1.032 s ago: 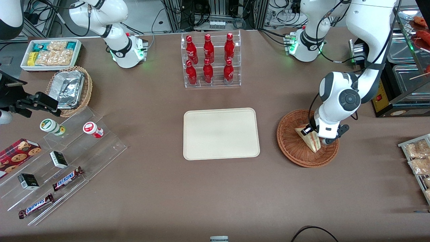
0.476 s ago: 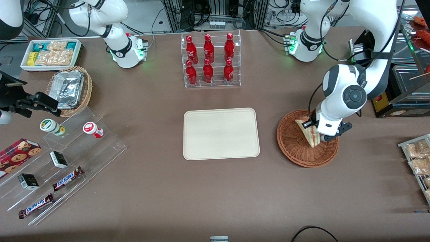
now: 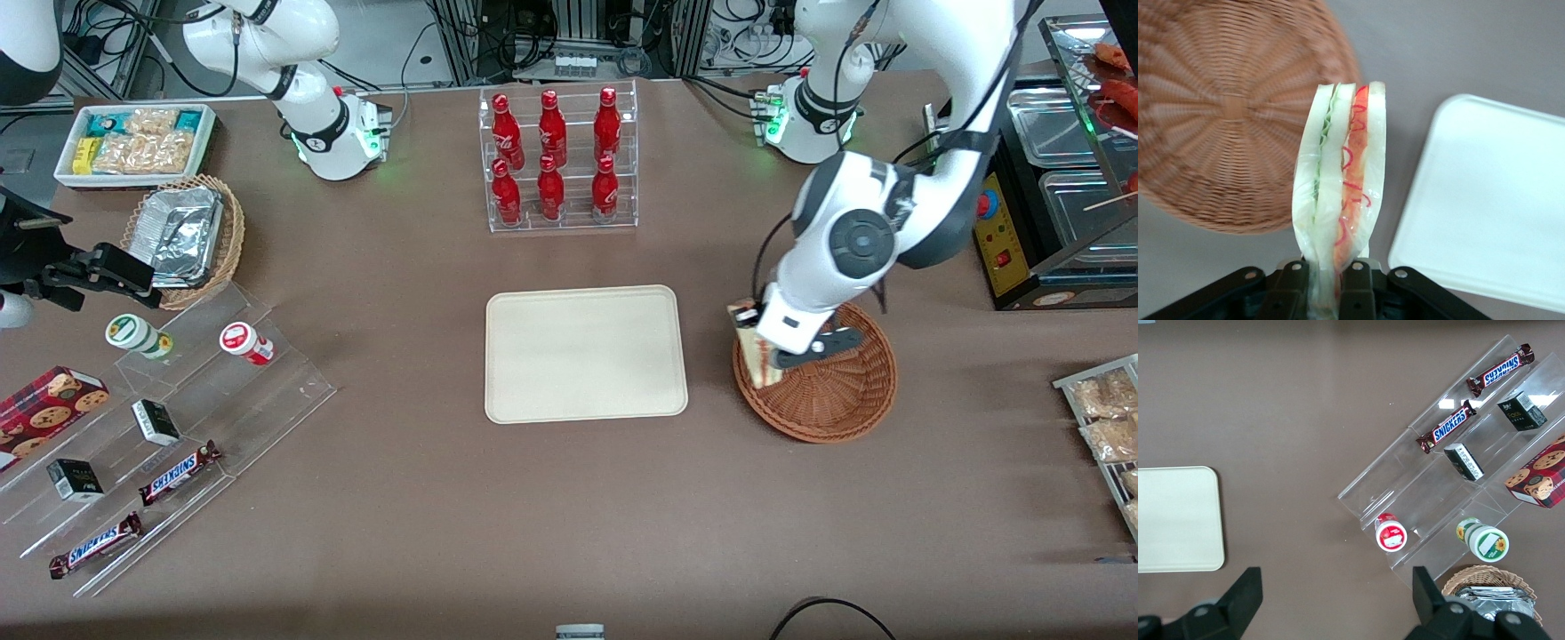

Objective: Place sandwich from basket to tray
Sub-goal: 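Lift the sandwich and carry it with the left gripper over the tray, then lower the sandwich onto the tray and open the left gripper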

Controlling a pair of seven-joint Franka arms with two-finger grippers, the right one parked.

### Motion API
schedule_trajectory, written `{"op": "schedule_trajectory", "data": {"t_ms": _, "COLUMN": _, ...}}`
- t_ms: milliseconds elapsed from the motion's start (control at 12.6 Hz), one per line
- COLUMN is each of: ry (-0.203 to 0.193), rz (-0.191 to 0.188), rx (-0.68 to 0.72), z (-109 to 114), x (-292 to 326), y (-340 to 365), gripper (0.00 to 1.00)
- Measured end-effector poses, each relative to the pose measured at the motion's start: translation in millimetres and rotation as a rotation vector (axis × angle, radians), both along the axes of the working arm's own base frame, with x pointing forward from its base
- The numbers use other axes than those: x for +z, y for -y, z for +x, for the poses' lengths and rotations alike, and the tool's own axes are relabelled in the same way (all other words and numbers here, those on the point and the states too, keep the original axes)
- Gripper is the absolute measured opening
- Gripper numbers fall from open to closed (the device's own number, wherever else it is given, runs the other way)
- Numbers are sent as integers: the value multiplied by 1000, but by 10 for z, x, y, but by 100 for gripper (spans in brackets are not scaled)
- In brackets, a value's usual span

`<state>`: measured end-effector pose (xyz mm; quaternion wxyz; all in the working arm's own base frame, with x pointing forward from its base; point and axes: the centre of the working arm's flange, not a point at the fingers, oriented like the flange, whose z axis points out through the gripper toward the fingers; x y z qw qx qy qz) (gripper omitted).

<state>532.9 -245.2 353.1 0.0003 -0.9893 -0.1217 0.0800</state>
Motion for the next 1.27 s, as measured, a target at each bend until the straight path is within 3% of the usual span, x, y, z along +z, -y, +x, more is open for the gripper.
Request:
{"op": "schedule_trajectory", "data": {"t_ms": 159, "ry": 12, "rz": 21, "rx": -20, "z": -16, "x": -81, "y": 411, "gripper": 15}}
{"op": "schedule_trajectory", "data": {"t_ms": 397, "ry": 64, "rz": 55, "rx": -19, "z": -103, "x": -143, "y": 1121, "gripper": 15}}
{"op": "schedule_trajectory", "data": {"t_ms": 794, "ry": 69, "rz": 11, "rx": -3, "z": -264, "x": -353, "y": 2135, "gripper": 15}}
{"op": "schedule_trajectory", "data": {"t_ms": 1032, "ry": 94, "rz": 21, "rx": 17, "z": -253, "x": -568, "y": 2473, "gripper": 15}}
{"op": "schedule_trajectory", "data": {"t_ms": 1270, "ry": 79, "rz": 31, "rx": 12, "z": -289, "x": -821, "y": 2648, "gripper": 15}}
